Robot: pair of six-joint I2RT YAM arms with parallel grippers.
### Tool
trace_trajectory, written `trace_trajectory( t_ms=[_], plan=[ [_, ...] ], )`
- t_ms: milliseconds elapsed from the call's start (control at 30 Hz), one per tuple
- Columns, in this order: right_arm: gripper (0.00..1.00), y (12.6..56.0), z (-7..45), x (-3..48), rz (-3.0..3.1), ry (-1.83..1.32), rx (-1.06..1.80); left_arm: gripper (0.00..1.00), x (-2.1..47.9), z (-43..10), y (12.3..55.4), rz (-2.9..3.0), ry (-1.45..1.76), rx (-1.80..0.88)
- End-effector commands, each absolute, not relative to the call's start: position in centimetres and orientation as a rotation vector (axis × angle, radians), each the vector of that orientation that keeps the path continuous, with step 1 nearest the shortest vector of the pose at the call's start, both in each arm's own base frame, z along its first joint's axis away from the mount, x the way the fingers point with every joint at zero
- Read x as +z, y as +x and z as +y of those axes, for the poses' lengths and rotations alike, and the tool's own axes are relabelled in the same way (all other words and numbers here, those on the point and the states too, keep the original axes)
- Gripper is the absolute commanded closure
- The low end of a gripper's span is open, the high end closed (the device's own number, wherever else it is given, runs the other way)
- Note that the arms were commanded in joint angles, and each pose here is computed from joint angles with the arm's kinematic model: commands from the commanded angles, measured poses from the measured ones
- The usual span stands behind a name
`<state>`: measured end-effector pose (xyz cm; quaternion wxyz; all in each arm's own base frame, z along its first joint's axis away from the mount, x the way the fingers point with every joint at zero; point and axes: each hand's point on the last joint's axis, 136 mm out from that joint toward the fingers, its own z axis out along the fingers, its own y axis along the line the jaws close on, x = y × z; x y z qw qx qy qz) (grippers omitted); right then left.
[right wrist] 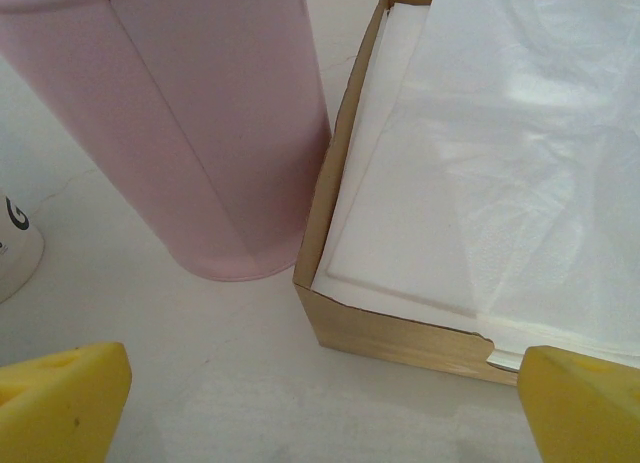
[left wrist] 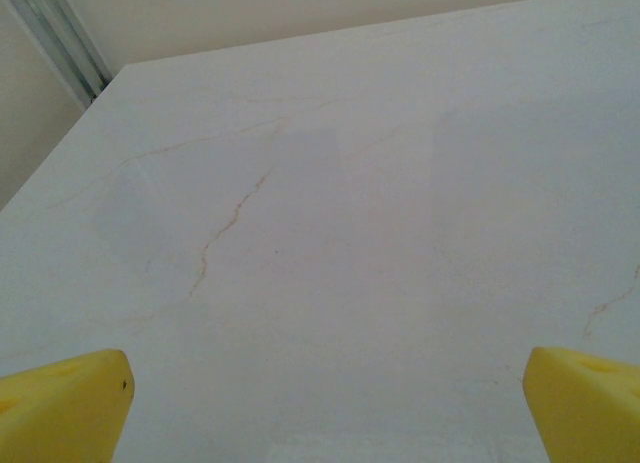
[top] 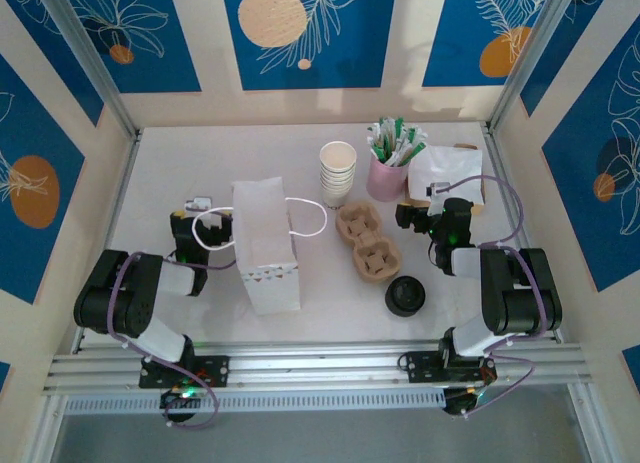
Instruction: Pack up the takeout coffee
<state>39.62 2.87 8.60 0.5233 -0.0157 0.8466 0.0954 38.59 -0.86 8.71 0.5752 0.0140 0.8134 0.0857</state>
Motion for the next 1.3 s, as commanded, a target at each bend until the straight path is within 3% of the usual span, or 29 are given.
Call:
trace_trajectory(
  t_ms=[0,467,667,900,1267],
  plan=[
    [0.01,40.1,3.1,9.9,1.991,-0.046,0.248,0.0,9.6,-0.8,39.3,1.875,0.016,0.18],
    [0.01,39.0,2.3,12.0,2.018,0.016,0.191,0.0,11.0,0.0,39.4,1.891,-0.029,0.222],
    [0.01,34.5,0.4,15.4,2.095,0.227,0.179,0.0,15.2,3.3,37.5,1.958,-0.221,0.365],
    [0.01,28.2,-0.6,20.7,2.081,0.606,0.359,0.0,17.2,5.1,34.5,2.163,-0.409,0.401],
    [0.03,25.3,3.3,29.6,2.033,0.617,0.693,0.0,14.7,10.4,34.9,2.211,-1.137,-0.292]
  ],
)
